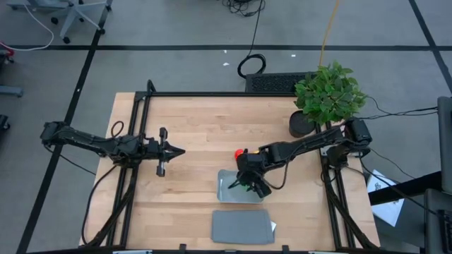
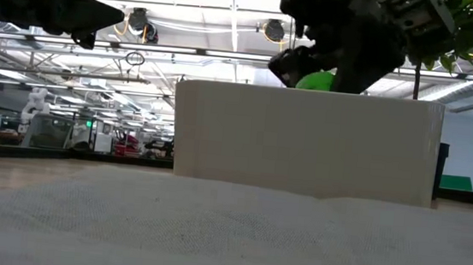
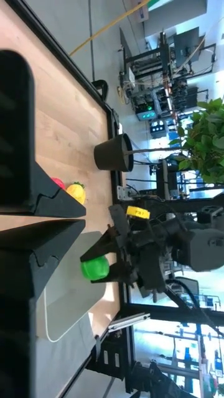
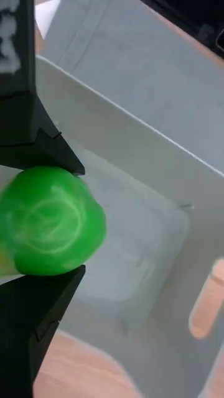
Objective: Pick and placing Produce into tupperware
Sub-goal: Put the green avocado into the gray bin
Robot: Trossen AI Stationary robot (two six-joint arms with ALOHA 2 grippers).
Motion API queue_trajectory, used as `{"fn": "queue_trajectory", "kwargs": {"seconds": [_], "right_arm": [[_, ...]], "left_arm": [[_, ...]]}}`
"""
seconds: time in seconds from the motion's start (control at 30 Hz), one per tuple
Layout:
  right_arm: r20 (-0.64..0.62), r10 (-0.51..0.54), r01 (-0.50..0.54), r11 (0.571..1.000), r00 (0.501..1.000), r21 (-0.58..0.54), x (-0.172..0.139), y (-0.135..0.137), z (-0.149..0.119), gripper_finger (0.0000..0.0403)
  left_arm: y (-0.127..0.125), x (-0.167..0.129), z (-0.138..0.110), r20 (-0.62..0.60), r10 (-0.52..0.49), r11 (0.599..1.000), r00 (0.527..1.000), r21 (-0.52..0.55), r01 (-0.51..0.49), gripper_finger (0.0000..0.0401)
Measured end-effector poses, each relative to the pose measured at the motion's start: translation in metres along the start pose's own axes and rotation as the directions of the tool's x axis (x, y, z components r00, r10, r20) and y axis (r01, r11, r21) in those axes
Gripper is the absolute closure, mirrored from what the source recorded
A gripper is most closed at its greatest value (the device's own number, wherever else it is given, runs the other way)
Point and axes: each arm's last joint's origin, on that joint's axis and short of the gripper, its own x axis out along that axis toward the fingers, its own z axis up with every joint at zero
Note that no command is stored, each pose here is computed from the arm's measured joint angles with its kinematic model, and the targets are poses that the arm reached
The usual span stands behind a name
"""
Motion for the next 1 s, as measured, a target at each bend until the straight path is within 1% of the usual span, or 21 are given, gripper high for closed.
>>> {"fn": "queue_trajectory", "kwargs": {"seconds": [0.1, 0.23, 0.33, 0.47, 0.7, 0.87, 1.0], "right_arm": [[-0.084, 0.022, -0.024, 1.000, 0.996, -0.011, 0.008, -0.003, 0.005, 0.0192], [-0.154, 0.041, -0.048, 0.998, 0.987, -0.041, 0.020, -0.006, 0.012, 0.0192], [-0.182, 0.050, -0.060, 0.997, 0.982, -0.046, 0.026, -0.006, 0.013, 0.0189], [-0.216, 0.059, -0.075, 0.995, 0.975, -0.063, 0.026, -0.006, 0.009, 0.0188], [-0.240, 0.068, -0.088, 0.993, 0.969, -0.076, 0.024, -0.008, 0.006, 0.0191], [-0.250, 0.071, -0.093, 0.993, 0.966, -0.076, 0.029, -0.009, 0.005, 0.0190], [-0.239, 0.068, -0.090, 0.993, 0.969, -0.082, 0.027, -0.009, 0.006, 0.0188]], "left_arm": [[0.000, 0.000, 0.000, -0.003, 0.000, 1.000, 1.000, 0.000, 0.000, 0.0380], [0.000, 0.000, -0.001, -0.006, 0.000, 1.000, 1.000, -0.004, 0.000, 0.0380], [0.000, 0.000, -0.001, -0.005, 0.000, 1.000, 1.000, -0.007, 0.000, 0.0380], [0.000, 0.000, 0.000, -0.005, -0.001, 1.000, 1.000, -0.007, 0.000, 0.0380], [0.000, 0.000, 0.000, -0.005, -0.001, 1.000, 1.000, -0.008, 0.001, 0.0380], [0.000, 0.000, 0.000, -0.004, -0.001, 1.000, 1.000, -0.005, 0.001, 0.0380], [0.000, 0.000, 0.000, -0.004, -0.001, 1.000, 1.000, -0.003, 0.001, 0.0380]]}}
